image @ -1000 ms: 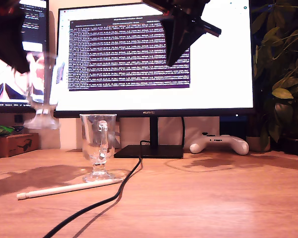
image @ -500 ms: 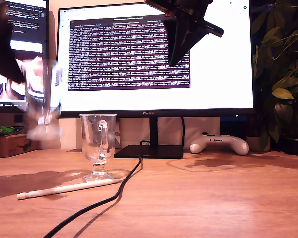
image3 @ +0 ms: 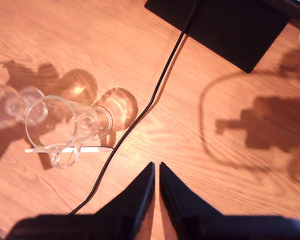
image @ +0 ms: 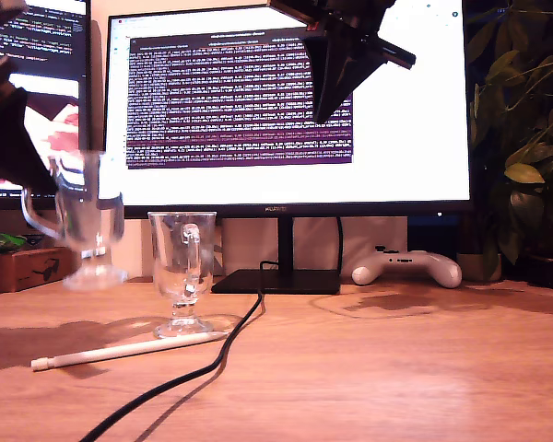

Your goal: Pick the small glass cups in front of you with each of your hands, and place them behind the white pen

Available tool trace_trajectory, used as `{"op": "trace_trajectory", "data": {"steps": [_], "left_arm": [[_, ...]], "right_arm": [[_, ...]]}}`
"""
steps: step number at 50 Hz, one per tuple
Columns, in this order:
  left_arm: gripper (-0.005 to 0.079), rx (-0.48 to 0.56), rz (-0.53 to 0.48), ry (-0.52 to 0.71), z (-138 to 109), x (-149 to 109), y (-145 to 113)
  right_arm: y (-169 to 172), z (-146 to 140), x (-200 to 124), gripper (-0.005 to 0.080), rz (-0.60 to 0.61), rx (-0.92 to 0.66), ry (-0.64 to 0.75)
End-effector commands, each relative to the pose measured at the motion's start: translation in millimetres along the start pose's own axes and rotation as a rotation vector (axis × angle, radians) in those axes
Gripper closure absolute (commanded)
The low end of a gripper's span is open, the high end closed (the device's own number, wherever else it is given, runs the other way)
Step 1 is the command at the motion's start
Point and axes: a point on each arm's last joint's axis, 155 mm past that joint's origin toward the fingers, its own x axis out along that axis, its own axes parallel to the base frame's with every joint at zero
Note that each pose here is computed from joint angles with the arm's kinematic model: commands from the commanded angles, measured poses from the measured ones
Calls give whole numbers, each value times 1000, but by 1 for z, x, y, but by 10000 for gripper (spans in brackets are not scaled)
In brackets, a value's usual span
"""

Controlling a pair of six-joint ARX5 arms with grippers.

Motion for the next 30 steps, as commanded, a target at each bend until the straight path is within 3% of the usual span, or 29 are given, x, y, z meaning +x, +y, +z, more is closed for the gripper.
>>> {"op": "trace_trajectory", "data": {"steps": [1,30], "left_arm": [[766,28,4,-45,8,-3,-1],[766,12,-28,-5,-14,4,-9]], "right_arm": [[1,0,-4,765,2,-12,-7],[1,0,-4,765,2,-25,-7]]}}
